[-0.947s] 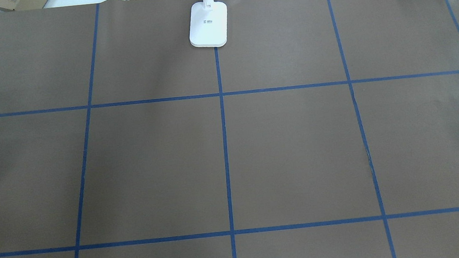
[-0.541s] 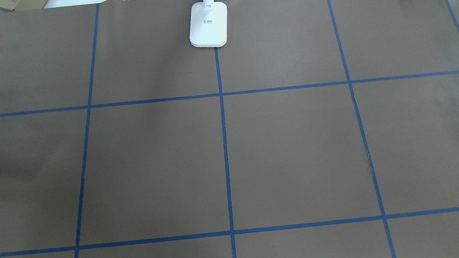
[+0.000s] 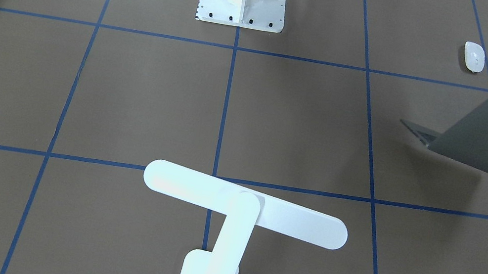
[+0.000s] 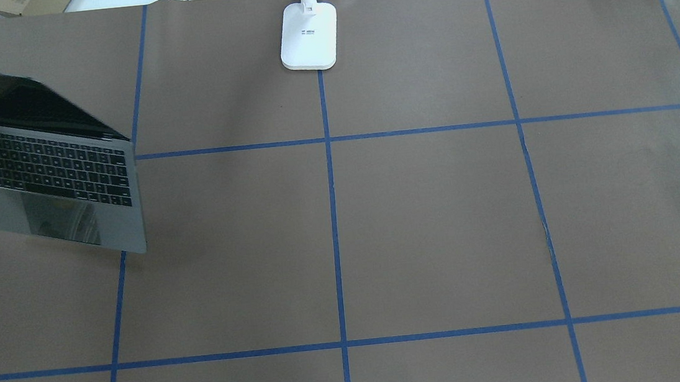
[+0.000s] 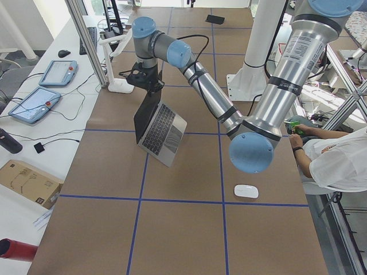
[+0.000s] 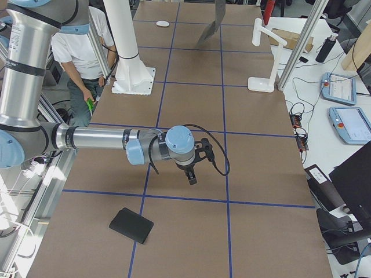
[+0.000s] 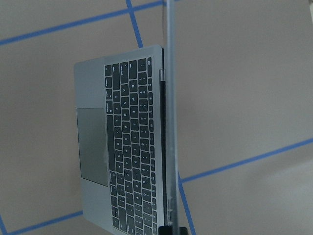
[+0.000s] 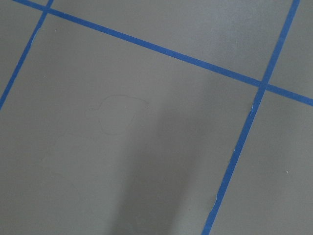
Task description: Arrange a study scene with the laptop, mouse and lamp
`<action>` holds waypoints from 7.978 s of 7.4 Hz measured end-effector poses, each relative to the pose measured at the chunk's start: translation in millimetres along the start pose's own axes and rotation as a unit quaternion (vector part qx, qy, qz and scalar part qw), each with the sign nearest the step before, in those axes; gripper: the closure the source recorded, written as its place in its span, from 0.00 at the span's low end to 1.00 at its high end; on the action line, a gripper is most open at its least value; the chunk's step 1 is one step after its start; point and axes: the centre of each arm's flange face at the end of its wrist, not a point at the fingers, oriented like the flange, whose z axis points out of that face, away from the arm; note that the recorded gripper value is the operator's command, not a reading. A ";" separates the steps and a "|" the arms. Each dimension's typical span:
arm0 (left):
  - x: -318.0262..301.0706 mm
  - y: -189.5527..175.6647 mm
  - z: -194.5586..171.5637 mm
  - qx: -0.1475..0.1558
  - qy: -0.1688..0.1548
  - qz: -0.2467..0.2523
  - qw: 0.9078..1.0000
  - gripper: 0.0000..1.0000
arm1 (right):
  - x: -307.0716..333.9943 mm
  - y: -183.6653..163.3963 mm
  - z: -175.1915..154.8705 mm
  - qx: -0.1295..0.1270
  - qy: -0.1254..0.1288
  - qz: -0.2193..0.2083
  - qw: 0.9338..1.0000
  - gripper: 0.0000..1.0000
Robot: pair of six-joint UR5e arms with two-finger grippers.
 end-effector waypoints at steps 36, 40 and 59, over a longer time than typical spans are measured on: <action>-20.7 65.5 109.2 0.061 -0.021 0.283 0.957 0.00 | 22.5 -5.6 14.9 -0.010 0.005 0.050 0.999 0.00; -113.2 -108.7 64.8 0.029 -0.061 0.497 0.865 0.00 | 62.6 24.8 45.8 -0.049 0.005 -0.054 0.997 0.00; -194.0 -176.4 1.4 0.041 -0.038 0.646 0.761 0.00 | 175.9 169.3 158.7 -0.254 -0.186 -0.142 0.939 0.05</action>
